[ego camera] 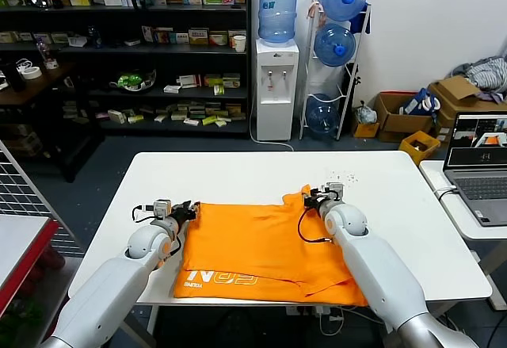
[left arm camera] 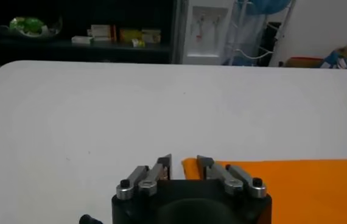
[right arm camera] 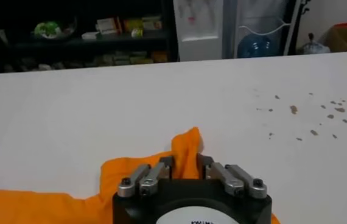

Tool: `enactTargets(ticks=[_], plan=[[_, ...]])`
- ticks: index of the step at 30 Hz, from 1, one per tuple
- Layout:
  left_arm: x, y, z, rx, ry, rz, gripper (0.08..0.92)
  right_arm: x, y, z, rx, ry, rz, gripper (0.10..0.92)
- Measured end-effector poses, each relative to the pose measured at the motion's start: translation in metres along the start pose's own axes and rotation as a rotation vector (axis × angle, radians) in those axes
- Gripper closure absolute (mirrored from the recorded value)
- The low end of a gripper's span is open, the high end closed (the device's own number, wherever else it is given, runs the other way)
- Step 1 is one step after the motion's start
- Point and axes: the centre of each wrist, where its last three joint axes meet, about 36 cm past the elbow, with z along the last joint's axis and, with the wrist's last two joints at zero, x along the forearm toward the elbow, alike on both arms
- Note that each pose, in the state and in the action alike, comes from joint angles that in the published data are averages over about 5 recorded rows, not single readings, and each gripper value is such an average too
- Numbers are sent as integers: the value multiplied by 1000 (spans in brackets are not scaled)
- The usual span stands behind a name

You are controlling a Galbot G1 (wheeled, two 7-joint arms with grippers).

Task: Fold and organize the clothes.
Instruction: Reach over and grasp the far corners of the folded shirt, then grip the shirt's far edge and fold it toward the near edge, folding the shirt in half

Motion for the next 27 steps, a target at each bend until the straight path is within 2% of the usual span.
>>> enactTargets(ticks=[4, 7, 18, 27], plan=[[0, 0, 0, 0, -9, 2, 850, 1, 1, -1, -5, -32, -8, 895], [-1, -1, 0, 2, -17, 1, 900, 1, 2, -3, -11, -67, -10, 898], [1, -2, -8, 26, -74, -15, 905, 10, -3, -5, -33, -159, -8, 898], [25, 1, -7, 31, -102, -21, 905, 46, -11, 8, -54, -166, -12, 898]])
